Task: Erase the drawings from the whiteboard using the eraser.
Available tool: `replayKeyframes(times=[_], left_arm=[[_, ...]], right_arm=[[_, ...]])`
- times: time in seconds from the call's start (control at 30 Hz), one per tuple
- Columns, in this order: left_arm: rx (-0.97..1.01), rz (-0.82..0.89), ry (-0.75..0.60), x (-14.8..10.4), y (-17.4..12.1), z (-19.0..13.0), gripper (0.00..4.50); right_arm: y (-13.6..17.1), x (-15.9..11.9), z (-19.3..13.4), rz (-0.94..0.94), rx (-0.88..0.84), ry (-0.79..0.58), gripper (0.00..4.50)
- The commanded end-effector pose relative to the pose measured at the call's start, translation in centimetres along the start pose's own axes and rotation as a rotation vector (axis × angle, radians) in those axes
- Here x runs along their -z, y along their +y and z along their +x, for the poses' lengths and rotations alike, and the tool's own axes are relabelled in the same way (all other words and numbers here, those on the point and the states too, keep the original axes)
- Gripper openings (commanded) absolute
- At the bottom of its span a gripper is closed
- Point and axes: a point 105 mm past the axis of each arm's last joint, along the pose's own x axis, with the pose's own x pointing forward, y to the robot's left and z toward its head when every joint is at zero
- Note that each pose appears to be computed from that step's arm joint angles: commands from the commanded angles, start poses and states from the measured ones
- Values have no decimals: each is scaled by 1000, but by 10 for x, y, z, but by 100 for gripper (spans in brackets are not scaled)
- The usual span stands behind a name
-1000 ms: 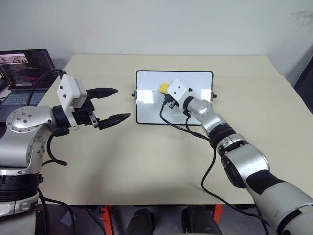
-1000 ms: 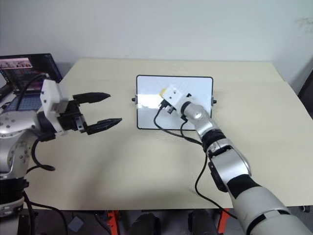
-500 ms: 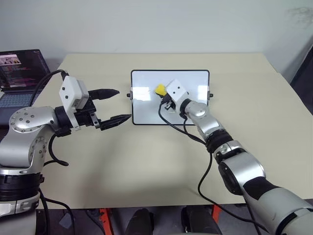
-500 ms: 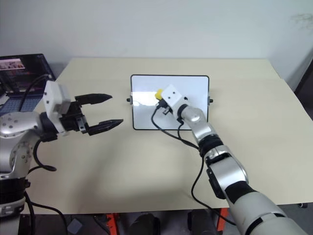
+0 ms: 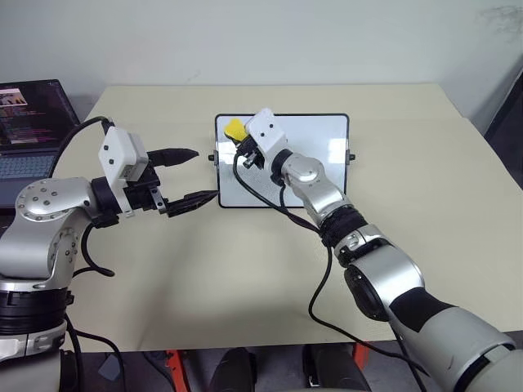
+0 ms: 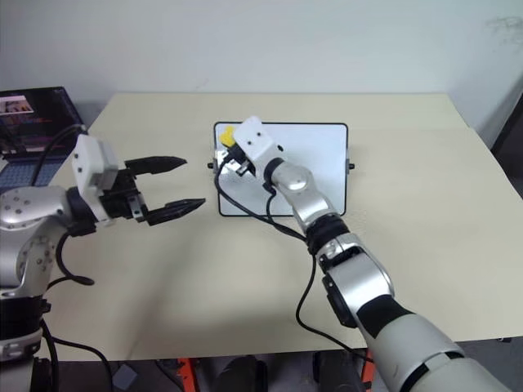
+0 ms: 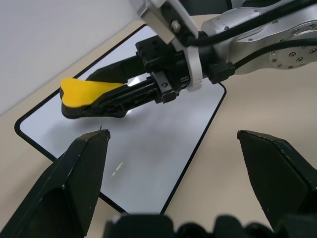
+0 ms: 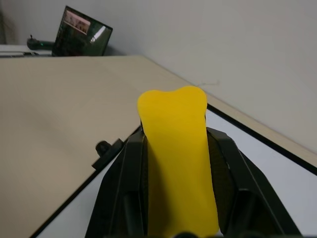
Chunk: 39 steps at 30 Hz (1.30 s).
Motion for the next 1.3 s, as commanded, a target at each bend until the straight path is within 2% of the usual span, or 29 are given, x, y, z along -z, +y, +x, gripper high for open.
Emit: replayKeyframes(times=[0.03,0.33,0.57,0.83,0.97,1.13,1.3], left_arm=[[-29,45,-10,-11,4,-6,450],[-50,39,3,-11,3,-12,450],[-54,40,5,-11,4,-12,450],[-45,34,-2,-9,5,-8,450],[-39,30,-4,-8,5,-6,450],[-16,27,-14,-7,6,0,450],[2,34,-26,-8,9,6,450]], right_arm=[[-6,-5,5,-82,25,11,128],[-13,26,-3,-120,36,128,128],[-15,46,-13,-120,28,168,128],[-26,88,-43,-125,25,249,128],[-33,101,-57,-128,36,276,128],[-41,98,-62,-119,65,266,128],[-40,73,-53,-89,83,175,128]])
